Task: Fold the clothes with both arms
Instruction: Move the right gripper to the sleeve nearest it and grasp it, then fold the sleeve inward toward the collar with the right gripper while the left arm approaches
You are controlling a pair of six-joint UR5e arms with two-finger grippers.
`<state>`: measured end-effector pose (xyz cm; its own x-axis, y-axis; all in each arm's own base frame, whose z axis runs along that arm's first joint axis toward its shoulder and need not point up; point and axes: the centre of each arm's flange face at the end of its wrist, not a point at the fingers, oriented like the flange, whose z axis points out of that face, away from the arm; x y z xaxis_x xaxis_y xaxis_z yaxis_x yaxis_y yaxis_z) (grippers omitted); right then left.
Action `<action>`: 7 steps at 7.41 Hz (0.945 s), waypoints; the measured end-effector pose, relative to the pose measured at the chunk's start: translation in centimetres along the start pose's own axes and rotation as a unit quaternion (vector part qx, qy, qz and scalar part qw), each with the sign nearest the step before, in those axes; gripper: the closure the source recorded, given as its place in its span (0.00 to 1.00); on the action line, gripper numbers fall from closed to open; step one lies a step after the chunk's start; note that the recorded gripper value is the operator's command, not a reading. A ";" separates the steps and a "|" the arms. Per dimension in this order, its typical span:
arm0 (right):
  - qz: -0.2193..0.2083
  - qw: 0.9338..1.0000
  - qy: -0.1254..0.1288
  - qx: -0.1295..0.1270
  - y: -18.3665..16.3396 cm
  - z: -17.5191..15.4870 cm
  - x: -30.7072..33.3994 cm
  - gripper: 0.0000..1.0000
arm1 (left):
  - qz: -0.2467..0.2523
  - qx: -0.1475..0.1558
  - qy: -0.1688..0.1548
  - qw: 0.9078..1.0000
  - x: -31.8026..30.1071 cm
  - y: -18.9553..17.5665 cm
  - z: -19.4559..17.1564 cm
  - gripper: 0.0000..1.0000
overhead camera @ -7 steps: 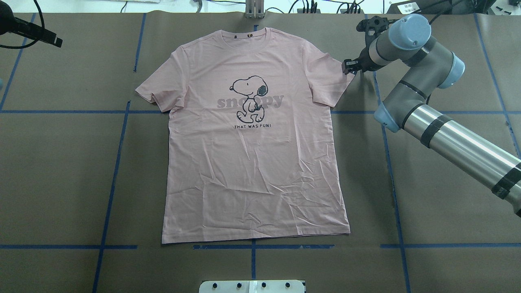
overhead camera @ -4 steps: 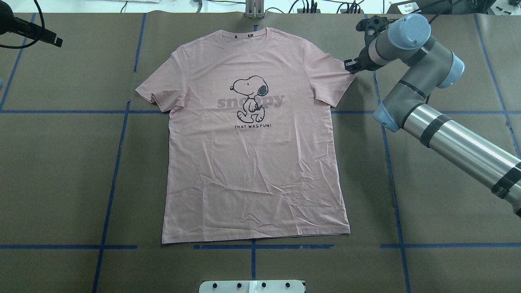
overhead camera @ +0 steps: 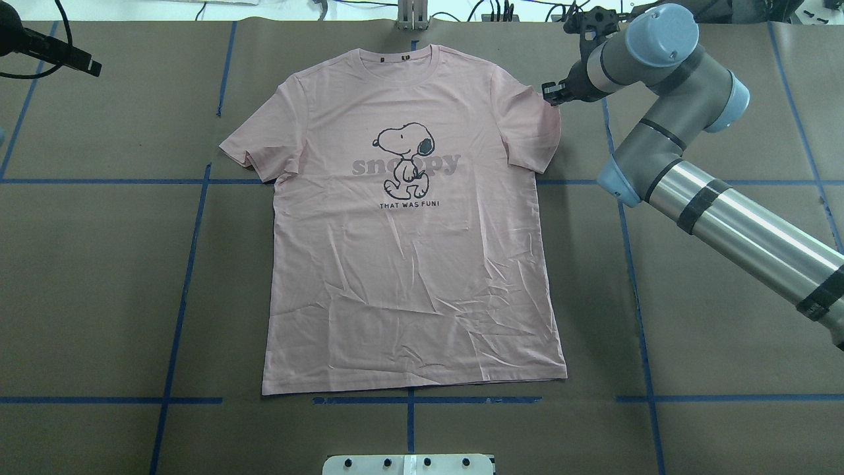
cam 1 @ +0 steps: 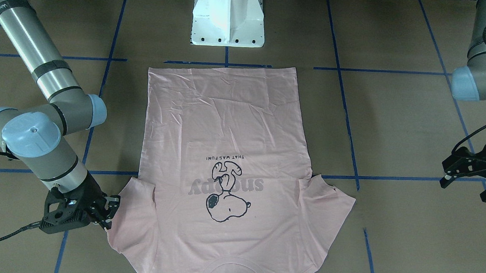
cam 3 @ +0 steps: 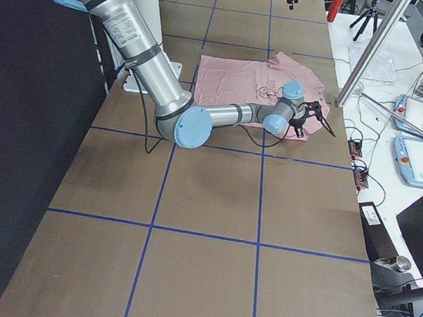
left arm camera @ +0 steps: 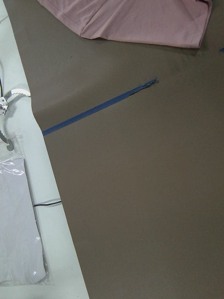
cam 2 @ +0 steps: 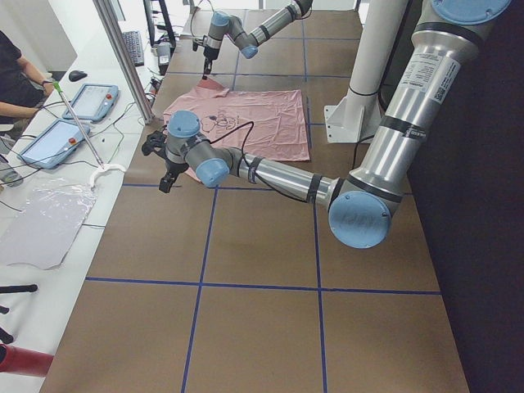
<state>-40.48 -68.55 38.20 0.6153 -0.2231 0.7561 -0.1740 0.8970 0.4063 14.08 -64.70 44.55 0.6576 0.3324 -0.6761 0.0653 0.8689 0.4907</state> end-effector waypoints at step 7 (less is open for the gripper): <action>-0.009 0.999 -0.025 0.041 -3.7 2.2 -20.7 0.00 | -0.007 -0.003 -0.001 1.000 -0.2 0.2 0.4 0.00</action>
<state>-54.29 -68.06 22.17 0.5803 -0.2603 0.7717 -0.2259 0.8589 0.4596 14.23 -64.75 45.00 0.6577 0.3202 -0.6818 0.0692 0.8756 0.4780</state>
